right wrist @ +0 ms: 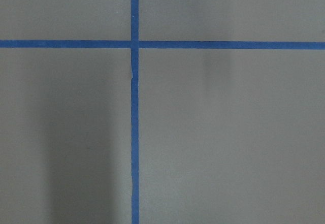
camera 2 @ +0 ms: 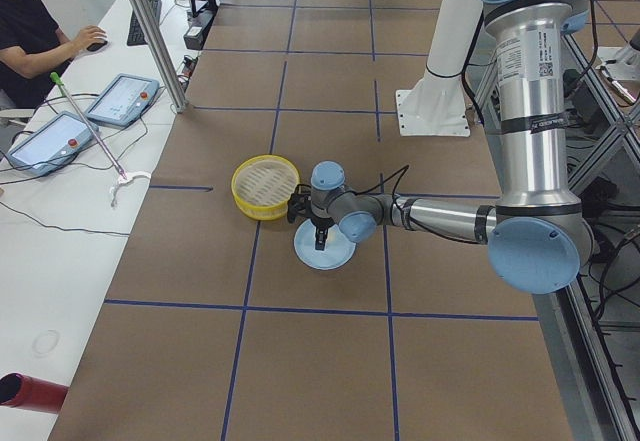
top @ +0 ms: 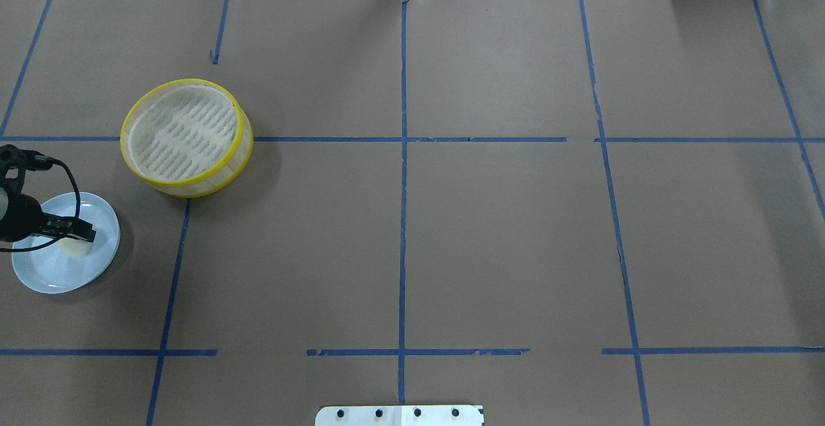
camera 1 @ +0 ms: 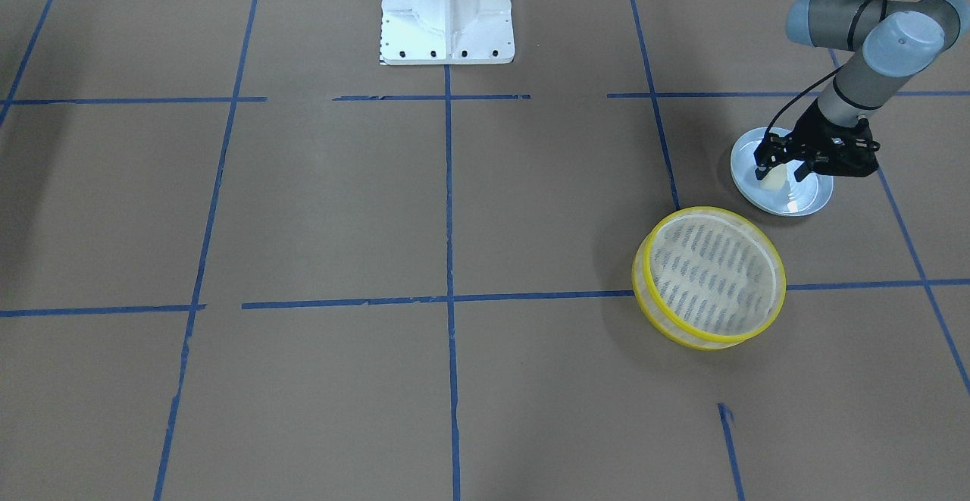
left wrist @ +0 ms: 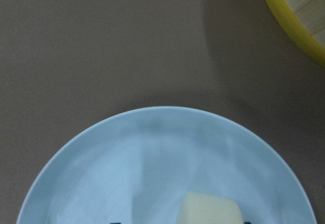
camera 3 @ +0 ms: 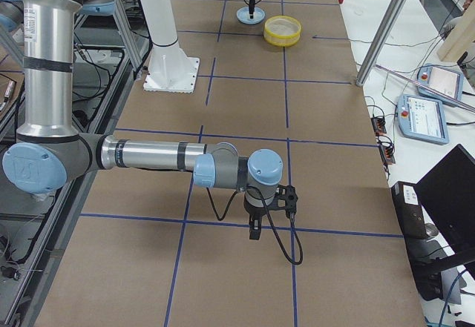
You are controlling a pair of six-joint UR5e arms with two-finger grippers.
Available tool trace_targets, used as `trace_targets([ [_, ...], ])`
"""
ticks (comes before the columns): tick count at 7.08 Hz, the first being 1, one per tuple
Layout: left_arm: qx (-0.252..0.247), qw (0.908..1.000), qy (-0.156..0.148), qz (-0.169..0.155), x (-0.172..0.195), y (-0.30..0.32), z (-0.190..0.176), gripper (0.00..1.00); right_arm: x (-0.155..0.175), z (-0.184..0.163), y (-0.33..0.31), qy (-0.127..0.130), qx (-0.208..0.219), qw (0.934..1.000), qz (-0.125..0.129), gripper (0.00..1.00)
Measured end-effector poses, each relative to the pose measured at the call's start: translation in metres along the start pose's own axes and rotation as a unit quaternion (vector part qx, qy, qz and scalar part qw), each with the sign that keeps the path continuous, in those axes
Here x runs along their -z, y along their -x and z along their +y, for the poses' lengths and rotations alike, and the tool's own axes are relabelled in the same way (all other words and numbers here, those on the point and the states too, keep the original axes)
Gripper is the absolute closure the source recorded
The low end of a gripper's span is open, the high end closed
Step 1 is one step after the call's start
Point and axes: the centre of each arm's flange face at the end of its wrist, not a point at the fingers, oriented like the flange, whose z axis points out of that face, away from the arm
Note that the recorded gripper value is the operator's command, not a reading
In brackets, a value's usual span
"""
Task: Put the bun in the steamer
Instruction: 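Move the left gripper down over the white bun on the blue plate, then close the left gripper on the white bun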
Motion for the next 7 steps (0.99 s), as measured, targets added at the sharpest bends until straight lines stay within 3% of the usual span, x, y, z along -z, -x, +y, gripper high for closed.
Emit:
trace_targets([
  [2, -0.002, 1.0000, 0.003, 0.003, -0.001, -0.005, 0.002, 0.47, 0.000, 0.000, 0.000, 0.000, 0.000, 1.0000, 0.000, 0.00],
  [5, -0.006, 0.9999, 0.007, 0.007, 0.000, -0.010, 0.006, 0.86, 0.000, 0.000, 0.000, 0.000, 0.000, 1.0000, 0.000, 0.00],
  [7, -0.008, 0.9999, 0.004, 0.009, 0.005, -0.012, 0.007, 0.89, 0.000, 0.000, 0.000, 0.000, 0.000, 1.0000, 0.000, 0.00],
])
